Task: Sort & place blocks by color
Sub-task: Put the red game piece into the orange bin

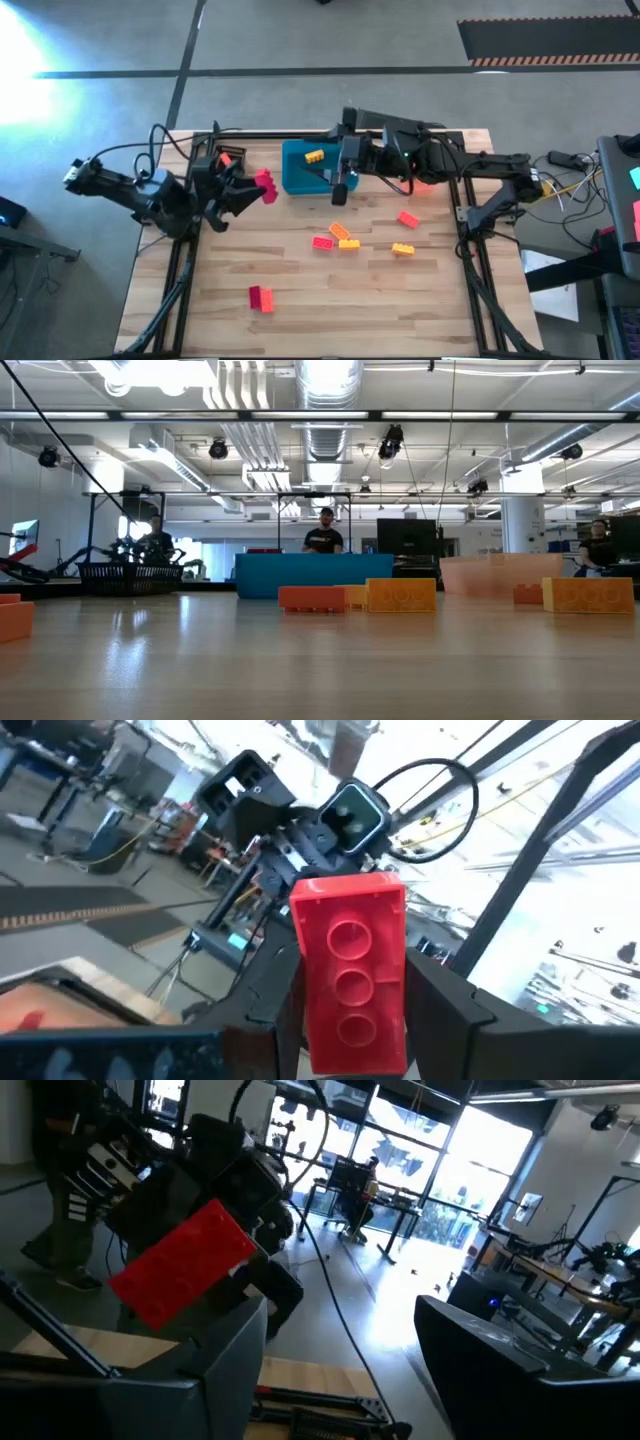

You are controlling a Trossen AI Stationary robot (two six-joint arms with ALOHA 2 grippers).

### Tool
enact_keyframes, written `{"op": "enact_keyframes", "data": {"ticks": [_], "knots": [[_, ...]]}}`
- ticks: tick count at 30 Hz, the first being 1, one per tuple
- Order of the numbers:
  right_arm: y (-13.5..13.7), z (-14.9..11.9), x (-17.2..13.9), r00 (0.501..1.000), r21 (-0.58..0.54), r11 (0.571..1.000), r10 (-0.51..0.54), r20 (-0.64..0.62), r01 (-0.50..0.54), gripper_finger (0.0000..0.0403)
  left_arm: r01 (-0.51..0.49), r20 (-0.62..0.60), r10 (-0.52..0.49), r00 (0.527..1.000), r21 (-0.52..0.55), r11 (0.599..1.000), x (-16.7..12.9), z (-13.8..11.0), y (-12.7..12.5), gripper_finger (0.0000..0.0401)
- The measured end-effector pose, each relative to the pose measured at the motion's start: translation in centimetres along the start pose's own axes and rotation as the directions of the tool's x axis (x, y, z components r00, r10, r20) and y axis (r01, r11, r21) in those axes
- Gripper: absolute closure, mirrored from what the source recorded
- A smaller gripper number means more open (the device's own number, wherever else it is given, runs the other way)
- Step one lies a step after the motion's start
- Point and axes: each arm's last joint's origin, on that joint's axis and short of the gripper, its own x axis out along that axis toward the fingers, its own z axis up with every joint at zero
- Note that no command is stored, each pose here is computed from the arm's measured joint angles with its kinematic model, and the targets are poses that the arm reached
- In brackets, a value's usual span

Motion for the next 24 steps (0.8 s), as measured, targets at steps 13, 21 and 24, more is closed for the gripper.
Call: {"op": "enact_keyframes", "data": {"ticks": [13,21,24], "knots": [[1.8,1.7,1.4,0.983,-0.152,0.979,0.114,-0.141,-0.135,0.0116,0.110,-0.056,-0.112,0.992,-0.036,0.993,2.6,-0.6,1.8,0.0286],[2.6,3.5,0.2,0.964,-0.259,0.939,0.174,-0.203,-0.225,0.0090,0.093,-0.066,-0.100,0.993,-0.100,0.991,2.7,-0.8,2.4,0.0286],[2.5,3.8,0.3,0.966,-0.209,0.956,0.165,-0.199,-0.206,0.0090,0.082,-0.053,-0.087,0.995,-0.093,0.992,2.9,-0.6,2.7,0.0286]]}}
